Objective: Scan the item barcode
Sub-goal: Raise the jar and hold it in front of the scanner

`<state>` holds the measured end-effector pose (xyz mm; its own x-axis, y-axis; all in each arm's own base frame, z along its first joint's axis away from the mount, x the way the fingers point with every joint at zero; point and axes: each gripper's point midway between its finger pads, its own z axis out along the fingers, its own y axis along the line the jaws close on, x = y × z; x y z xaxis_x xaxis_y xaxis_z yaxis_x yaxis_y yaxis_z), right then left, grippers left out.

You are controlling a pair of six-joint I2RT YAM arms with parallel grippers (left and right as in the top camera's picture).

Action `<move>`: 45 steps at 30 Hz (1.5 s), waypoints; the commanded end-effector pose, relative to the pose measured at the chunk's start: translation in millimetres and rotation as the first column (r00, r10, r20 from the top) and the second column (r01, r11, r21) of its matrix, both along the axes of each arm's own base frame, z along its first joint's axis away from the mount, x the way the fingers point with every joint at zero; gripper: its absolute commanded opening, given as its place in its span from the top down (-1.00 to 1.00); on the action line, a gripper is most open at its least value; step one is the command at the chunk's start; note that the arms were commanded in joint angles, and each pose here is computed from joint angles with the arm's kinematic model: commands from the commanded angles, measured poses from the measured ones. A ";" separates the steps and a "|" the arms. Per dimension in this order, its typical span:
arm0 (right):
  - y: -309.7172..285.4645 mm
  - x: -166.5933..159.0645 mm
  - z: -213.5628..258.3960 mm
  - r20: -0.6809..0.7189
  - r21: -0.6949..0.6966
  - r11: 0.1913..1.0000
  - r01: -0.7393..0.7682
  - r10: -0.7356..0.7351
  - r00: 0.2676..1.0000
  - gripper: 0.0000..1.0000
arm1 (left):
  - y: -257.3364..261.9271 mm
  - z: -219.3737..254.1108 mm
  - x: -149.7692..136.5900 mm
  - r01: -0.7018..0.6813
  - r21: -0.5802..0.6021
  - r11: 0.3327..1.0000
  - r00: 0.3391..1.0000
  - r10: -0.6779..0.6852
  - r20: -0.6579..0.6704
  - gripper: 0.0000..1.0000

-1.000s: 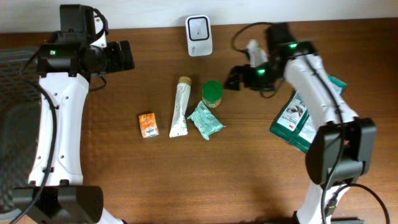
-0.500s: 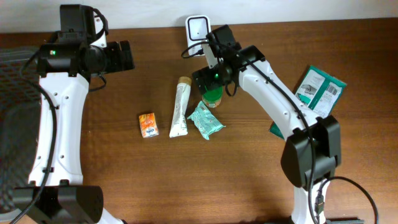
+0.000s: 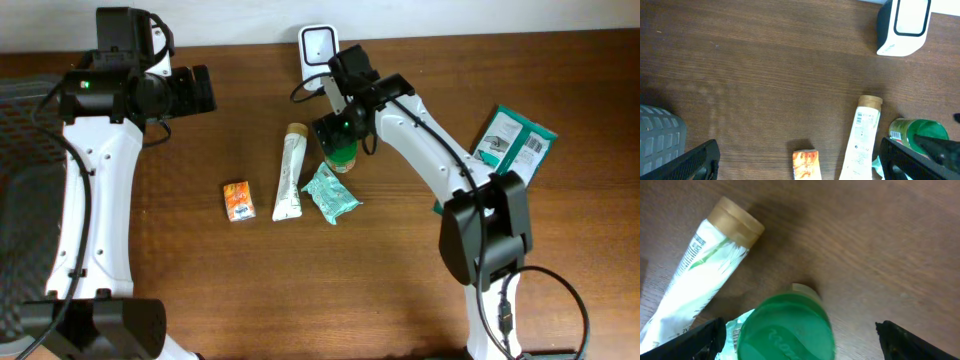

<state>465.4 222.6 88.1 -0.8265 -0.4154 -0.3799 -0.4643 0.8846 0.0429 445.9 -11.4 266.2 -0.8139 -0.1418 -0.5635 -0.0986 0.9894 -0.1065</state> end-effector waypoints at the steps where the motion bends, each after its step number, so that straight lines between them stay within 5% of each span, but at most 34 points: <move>1: 5.9 -1.0 -20.1 -0.054 0.027 1.000 0.015 -0.013 0.998 -0.85 | 0.9 0.6 0.6 0.002 0.006 1.000 1.000 -0.002 0.003 -0.98; 21: -2.8 -5.5 -16.9 -0.081 0.005 0.995 0.099 -0.098 0.992 -0.17 | 0.9 0.7 0.6 0.002 0.006 1.000 1.000 -0.002 0.003 -0.98; 34: -6.1 -16.8 69.4 0.035 0.079 0.994 0.080 -0.083 0.996 -0.03 | 0.9 0.7 0.6 0.002 0.006 1.000 1.000 -0.002 0.003 -0.98; 38: -2.9 -30.1 108.1 0.052 0.194 0.981 -0.011 0.000 0.999 -0.03 | 0.9 0.7 0.6 0.002 0.006 1.000 1.000 -0.002 0.003 -0.98; 41: 8.5 -47.1 141.8 0.070 0.403 0.895 -0.190 0.177 0.982 -0.04 | 0.9 0.6 0.6 0.002 0.006 1.000 1.000 -0.002 0.003 -0.98; 45: 17.1 -74.1 186.4 0.176 0.674 0.621 -0.400 0.391 0.904 -0.04 | 0.9 0.6 0.6 0.002 0.006 1.000 1.000 -0.002 0.003 -0.98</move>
<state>421.6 218.3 212.0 -0.7727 -0.3512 -0.5287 -0.5906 0.7031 0.3961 445.9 -11.4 266.2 -0.8139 -0.1418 -0.5635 -0.0984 0.9894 -0.1068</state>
